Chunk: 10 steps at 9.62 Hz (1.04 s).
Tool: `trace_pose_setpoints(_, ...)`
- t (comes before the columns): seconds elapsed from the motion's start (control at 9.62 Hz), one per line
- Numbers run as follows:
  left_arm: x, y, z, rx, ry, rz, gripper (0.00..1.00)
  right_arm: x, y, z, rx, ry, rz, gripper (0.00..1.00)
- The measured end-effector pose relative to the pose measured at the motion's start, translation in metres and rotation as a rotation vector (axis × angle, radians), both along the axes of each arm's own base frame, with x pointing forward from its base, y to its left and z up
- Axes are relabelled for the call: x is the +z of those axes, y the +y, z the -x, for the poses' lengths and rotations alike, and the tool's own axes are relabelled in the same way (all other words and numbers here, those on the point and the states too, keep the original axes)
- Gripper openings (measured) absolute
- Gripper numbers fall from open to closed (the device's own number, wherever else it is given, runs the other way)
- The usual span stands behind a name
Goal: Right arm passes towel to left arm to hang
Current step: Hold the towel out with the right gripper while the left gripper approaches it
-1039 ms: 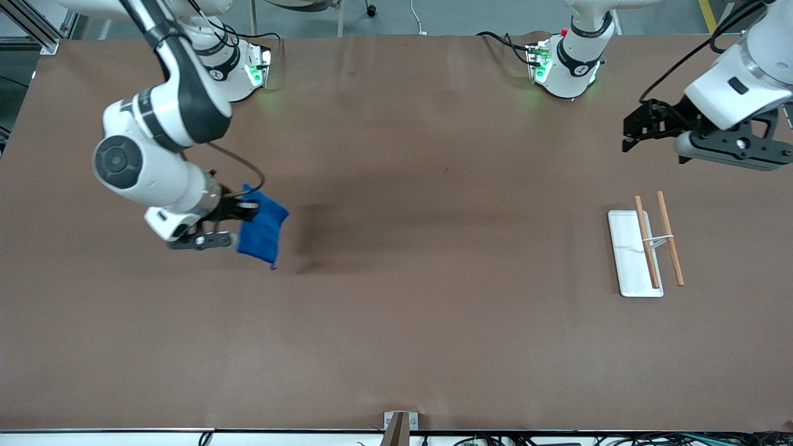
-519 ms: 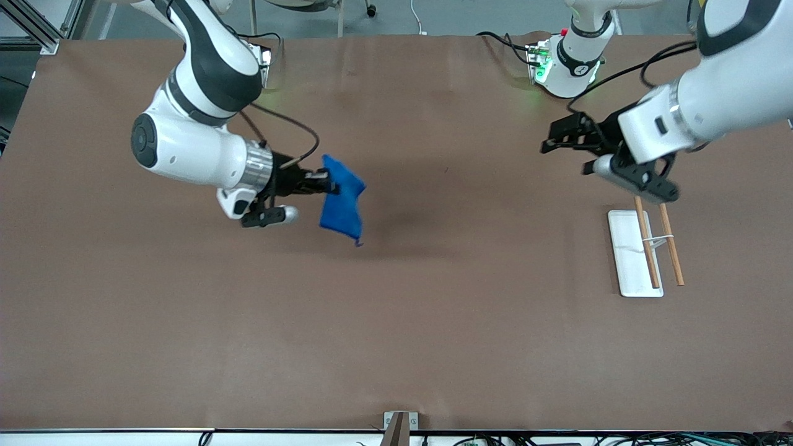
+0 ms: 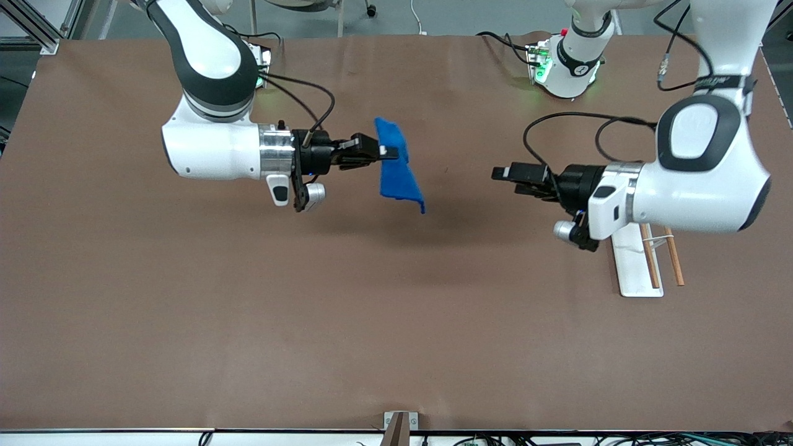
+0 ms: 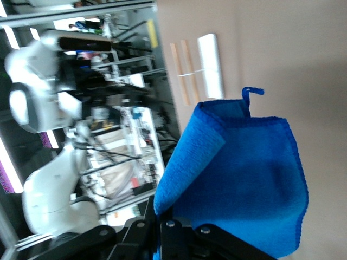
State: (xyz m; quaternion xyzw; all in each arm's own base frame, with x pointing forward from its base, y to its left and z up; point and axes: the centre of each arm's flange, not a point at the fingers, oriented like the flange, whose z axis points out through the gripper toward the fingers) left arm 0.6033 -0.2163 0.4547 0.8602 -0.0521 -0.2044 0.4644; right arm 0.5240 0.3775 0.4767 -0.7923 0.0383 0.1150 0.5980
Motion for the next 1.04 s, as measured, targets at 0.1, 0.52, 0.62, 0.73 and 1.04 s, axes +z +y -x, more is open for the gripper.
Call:
trace_pose_setpoints(0.1, -0.022, -0.003, 0.001, -0.002, 0.024, 0.079, 0.96, 0.004, 0.011, 0.005, -0.025, 0.015, -0.056, 0.04)
trace_pose_setpoints(0.52, -0.087, -0.010, 0.010, 0.062, 0.043, 0.405, 0.84, 0.007, 0.038, 0.020, -0.078, 0.051, -0.231, 0.04)
trace_pose_setpoints(0.62, -0.100, -0.006, 0.014, 0.079, 0.045, 0.481, 0.84, 0.006, 0.040, 0.021, -0.080, 0.056, -0.239, 0.04)
trace_pose_setpoints(0.73, -0.112, -0.001, 0.016, 0.087, 0.051, 0.566, 0.82, 0.006, 0.041, 0.022, -0.083, 0.057, -0.239, 0.04)
trace_pose_setpoints(1.04, -0.141, 0.034, 0.015, 0.082, 0.000, 0.789, 0.82, 0.005, 0.040, 0.021, -0.096, 0.054, -0.232, 0.04)
